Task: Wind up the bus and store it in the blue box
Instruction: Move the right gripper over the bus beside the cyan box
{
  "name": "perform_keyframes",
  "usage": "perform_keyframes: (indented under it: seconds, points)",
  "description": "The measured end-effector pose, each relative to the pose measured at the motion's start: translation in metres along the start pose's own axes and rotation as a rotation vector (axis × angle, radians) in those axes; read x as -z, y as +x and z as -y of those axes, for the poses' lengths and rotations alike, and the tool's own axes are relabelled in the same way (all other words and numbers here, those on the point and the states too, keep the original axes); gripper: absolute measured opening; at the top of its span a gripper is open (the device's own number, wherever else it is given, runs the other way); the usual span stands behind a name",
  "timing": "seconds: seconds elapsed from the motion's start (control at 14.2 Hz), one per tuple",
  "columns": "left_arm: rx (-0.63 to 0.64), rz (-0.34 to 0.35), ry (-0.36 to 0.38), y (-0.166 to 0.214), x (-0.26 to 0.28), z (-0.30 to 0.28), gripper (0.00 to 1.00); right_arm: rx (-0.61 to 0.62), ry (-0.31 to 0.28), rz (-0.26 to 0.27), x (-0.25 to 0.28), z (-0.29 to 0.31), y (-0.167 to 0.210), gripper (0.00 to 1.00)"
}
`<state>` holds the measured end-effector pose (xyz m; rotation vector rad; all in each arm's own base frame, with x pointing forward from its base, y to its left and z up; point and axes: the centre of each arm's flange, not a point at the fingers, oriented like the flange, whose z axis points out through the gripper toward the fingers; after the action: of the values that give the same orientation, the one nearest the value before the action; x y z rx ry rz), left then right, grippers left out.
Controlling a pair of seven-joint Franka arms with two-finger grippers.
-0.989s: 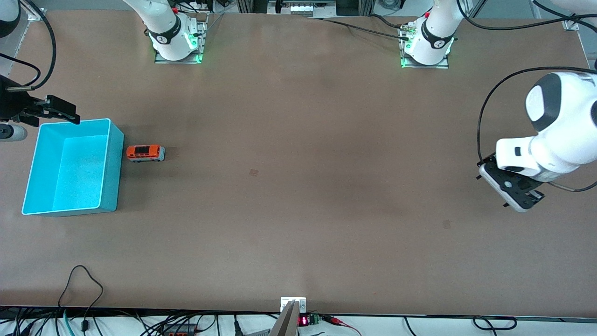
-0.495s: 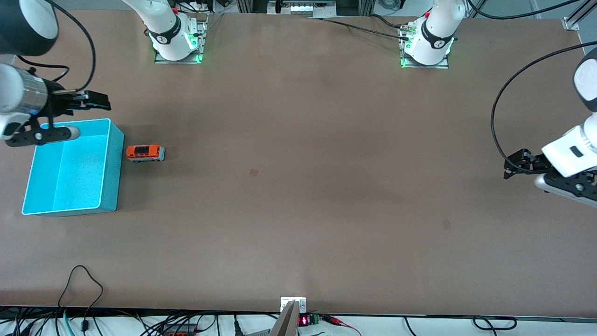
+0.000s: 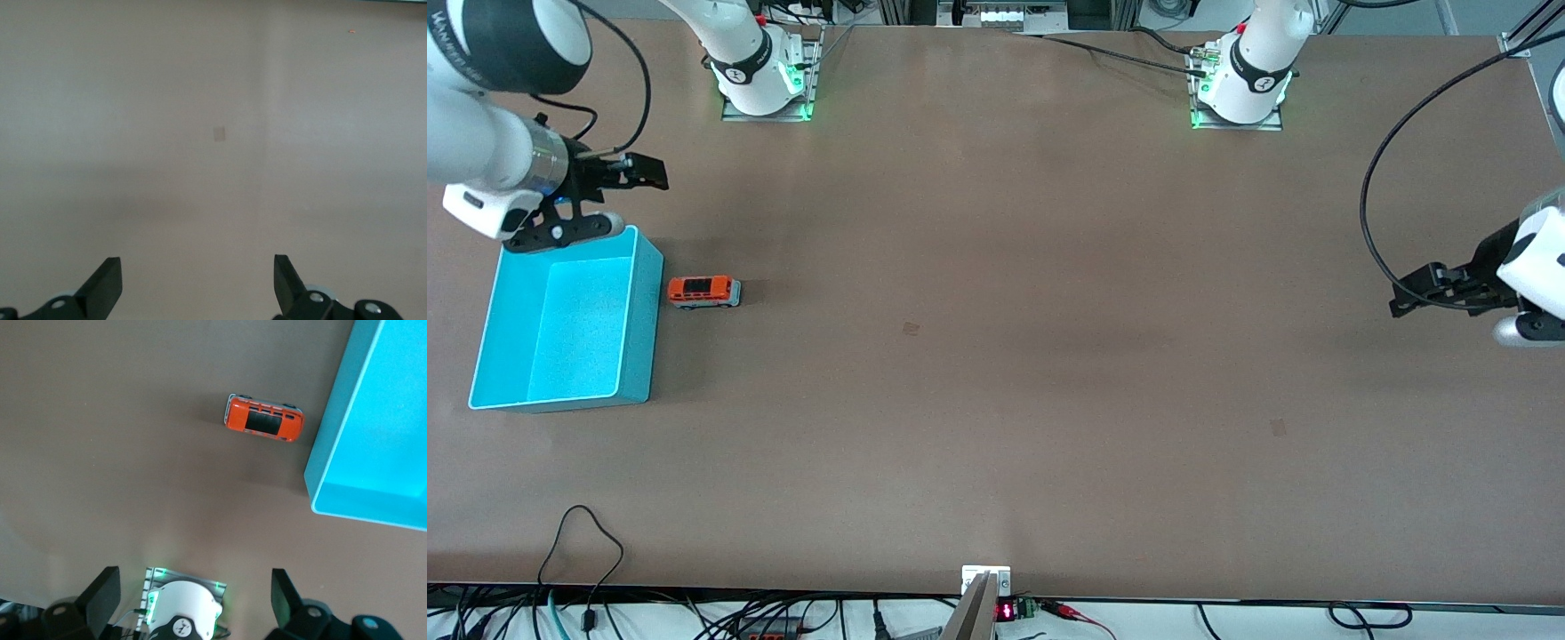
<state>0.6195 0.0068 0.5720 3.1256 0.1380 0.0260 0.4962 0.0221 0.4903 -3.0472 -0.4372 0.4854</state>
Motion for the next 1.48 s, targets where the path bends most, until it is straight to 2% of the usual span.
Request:
perform_keyframes:
  seconds: [0.28, 0.42, 0.57, 0.99, 1.48]
  points:
    - [0.029, 0.0, -0.003, -0.02, 0.019, 0.007, 1.0, 0.21, -0.018, -0.093, -0.03, -0.01, -0.027, 1.0]
    - [0.028, -0.024, -0.008, -0.031, 0.011, 0.008, 1.0, 0.387, -0.044, -0.129, -0.037, -0.014, -0.025, 1.0]
    - [0.028, -0.015, -0.01, -0.042, 0.003, 0.01, 1.0, 0.549, -0.068, -0.155, -0.048, -0.028, -0.021, 1.0]
    - [0.026, 0.004, -0.01, -0.053, 0.008, 0.012, 1.0, 0.801, -0.118, -0.143, -0.104, -0.048, 0.024, 1.0]
    - [-0.015, 0.004, -0.011, -0.056, 0.03, 0.012, 1.0, 0.996, -0.148, -0.132, -0.174, -0.057, 0.062, 1.0]
